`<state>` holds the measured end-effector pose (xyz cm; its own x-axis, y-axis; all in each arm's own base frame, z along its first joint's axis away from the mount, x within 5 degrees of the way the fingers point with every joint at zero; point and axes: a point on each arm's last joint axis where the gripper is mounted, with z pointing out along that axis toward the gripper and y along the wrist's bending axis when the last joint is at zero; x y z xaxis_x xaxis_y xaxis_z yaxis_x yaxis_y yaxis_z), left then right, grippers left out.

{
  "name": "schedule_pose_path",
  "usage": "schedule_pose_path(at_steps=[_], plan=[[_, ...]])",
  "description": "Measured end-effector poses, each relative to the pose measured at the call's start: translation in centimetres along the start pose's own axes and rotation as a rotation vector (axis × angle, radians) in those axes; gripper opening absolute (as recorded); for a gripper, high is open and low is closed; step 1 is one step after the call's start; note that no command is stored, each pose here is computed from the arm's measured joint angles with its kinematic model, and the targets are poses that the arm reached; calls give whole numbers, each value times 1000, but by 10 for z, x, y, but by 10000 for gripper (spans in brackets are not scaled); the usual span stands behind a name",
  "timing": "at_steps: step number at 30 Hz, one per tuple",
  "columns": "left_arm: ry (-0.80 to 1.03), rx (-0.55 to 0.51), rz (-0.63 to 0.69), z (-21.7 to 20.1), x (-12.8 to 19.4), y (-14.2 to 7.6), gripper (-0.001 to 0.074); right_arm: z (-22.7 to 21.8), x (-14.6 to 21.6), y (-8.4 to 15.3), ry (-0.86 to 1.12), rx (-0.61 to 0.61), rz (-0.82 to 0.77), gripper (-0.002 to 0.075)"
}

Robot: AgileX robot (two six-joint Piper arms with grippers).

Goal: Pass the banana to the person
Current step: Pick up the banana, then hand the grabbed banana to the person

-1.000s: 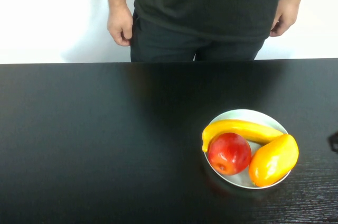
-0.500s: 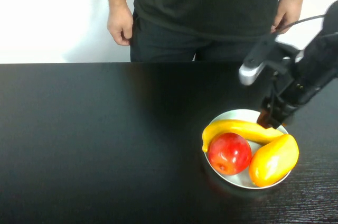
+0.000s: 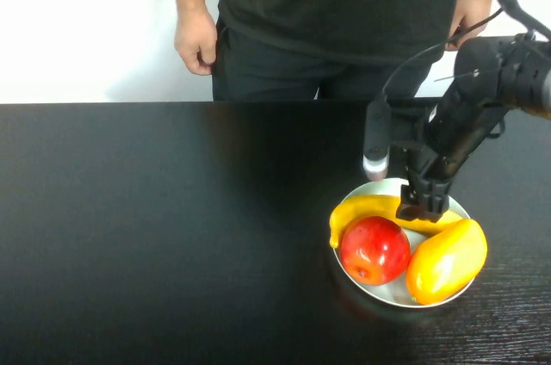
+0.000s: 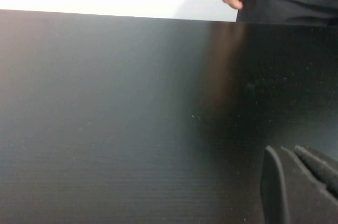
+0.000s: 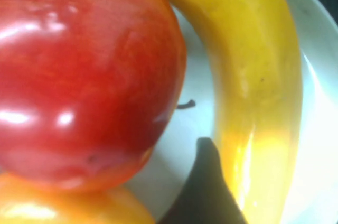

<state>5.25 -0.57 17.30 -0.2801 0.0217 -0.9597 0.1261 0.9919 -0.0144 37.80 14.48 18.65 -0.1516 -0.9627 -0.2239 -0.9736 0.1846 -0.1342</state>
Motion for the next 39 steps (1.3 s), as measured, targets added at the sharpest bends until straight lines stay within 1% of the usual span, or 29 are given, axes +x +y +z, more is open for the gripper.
schedule_pose_path(at_steps=[7,16,21,22,24,26,27,30,32,36,39], plan=[[0,0,0,0,0,0,-4,23,3,-4,24,-3,-24,452],[0,0,0,0,0,0,-4,37,3,-10,14,35,-28,454],[0,0,0,0,0,0,-4,48,4,-10,19,23,-26,446],[0,0,0,0,0,0,-4,49,4,-10,20,20,-26,430],[0,0,0,0,0,0,-4,49,4,-10,18,22,-17,370],[0,0,0,0,0,0,-4,49,4,-10,16,22,7,273],[0,0,0,0,0,0,-4,48,4,-10,15,23,14,269],[0,0,0,0,0,0,-4,37,3,-11,15,39,32,269],[0,0,0,0,0,0,-4,22,1,-11,14,66,59,269],[0,0,0,0,0,0,-4,-26,-4,-5,16,134,106,269],[0,0,0,0,0,0,-4,-71,-10,7,21,199,108,269]])
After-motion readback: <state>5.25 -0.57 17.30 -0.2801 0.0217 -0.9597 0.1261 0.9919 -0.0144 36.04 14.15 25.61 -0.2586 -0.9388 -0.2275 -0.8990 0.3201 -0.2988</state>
